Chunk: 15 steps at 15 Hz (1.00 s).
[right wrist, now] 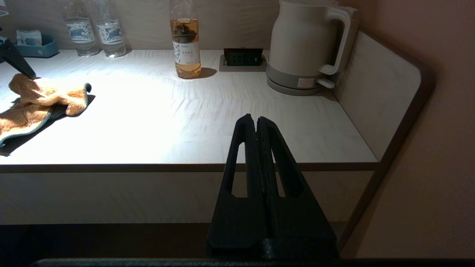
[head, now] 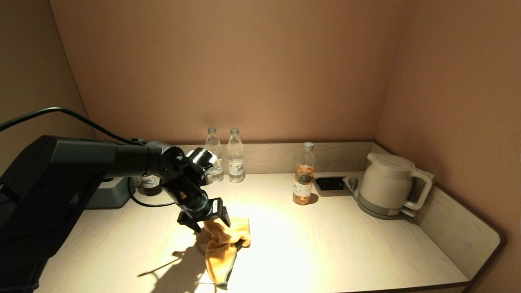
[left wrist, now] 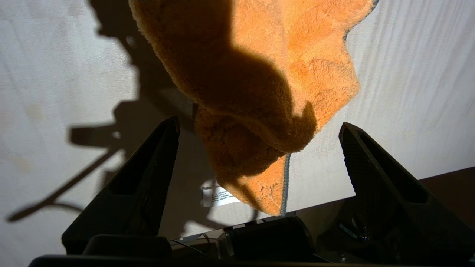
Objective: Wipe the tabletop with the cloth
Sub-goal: Pick up the tablecloth
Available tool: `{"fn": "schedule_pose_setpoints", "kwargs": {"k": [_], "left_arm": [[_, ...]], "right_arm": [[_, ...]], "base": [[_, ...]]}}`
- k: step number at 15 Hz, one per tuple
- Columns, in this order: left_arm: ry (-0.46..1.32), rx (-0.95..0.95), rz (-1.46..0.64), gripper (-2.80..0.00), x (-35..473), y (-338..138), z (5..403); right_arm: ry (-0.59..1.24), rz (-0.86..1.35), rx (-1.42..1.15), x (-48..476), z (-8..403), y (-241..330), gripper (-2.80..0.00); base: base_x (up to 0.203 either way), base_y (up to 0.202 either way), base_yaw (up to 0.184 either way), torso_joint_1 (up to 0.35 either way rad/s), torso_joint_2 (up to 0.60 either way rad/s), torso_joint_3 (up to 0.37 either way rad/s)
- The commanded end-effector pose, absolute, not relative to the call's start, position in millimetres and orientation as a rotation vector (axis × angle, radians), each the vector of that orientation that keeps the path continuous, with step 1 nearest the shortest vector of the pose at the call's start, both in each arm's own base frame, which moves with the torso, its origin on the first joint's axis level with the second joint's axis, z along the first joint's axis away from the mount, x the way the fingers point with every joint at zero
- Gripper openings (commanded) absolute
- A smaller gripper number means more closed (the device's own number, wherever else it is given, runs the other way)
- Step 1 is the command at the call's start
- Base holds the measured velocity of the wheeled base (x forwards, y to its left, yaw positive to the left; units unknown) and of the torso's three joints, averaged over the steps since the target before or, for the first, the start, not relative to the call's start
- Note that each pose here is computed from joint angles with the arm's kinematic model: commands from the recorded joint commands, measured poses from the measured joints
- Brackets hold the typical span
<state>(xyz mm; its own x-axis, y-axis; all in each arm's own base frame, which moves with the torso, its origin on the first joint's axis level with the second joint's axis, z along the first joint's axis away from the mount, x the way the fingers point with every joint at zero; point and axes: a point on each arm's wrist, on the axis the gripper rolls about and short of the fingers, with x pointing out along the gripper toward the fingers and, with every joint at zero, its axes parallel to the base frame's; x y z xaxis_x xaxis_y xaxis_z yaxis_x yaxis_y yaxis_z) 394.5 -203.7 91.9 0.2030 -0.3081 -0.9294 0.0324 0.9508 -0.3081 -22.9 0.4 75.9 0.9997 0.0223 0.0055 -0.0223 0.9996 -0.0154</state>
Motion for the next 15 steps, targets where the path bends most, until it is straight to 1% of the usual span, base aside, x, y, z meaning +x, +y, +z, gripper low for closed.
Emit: {"fn": "schedule_pose_setpoints", "kwargs": {"k": [1,3,7,13,14,15], "left_arm": [[1.356,-0.226,-0.253,0.0,396.6,-213.3,82.6],[1.356,-0.221,-0.258,0.0,396.2,-215.6,81.1],[1.361,-0.178,-0.23,0.0,401.3,-217.4,61.8],[1.336,-0.117,-0.186,0.0,403.1,-216.5,57.0],[1.333,-0.108,-0.194,-2.8,403.0,-216.5,57.7],[1.333,-0.106,-0.197,-2.8,403.0,-216.5,57.9]], "right_arm": [[-0.005,0.023,-0.015,-22.8,76.0,0.4,-2.8],[-0.005,0.023,-0.015,-22.8,76.0,0.4,-2.8],[-0.005,0.023,-0.015,-22.8,76.0,0.4,-2.8],[-0.005,0.023,-0.015,-22.8,76.0,0.4,-2.8],[-0.003,0.023,-0.015,-22.8,75.8,0.4,-2.8],[-0.005,0.023,-0.015,-22.8,76.0,0.4,-2.8]], "base": [[0.0,0.0,0.0,0.0,0.0,0.0],[0.0,0.0,0.0,0.0,0.0,0.0],[0.0,0.0,0.0,0.0,0.0,0.0],[0.0,0.0,0.0,0.0,0.0,0.0],[0.0,0.0,0.0,0.0,0.0,0.0],[0.0,0.0,0.0,0.0,0.0,0.0]]}}
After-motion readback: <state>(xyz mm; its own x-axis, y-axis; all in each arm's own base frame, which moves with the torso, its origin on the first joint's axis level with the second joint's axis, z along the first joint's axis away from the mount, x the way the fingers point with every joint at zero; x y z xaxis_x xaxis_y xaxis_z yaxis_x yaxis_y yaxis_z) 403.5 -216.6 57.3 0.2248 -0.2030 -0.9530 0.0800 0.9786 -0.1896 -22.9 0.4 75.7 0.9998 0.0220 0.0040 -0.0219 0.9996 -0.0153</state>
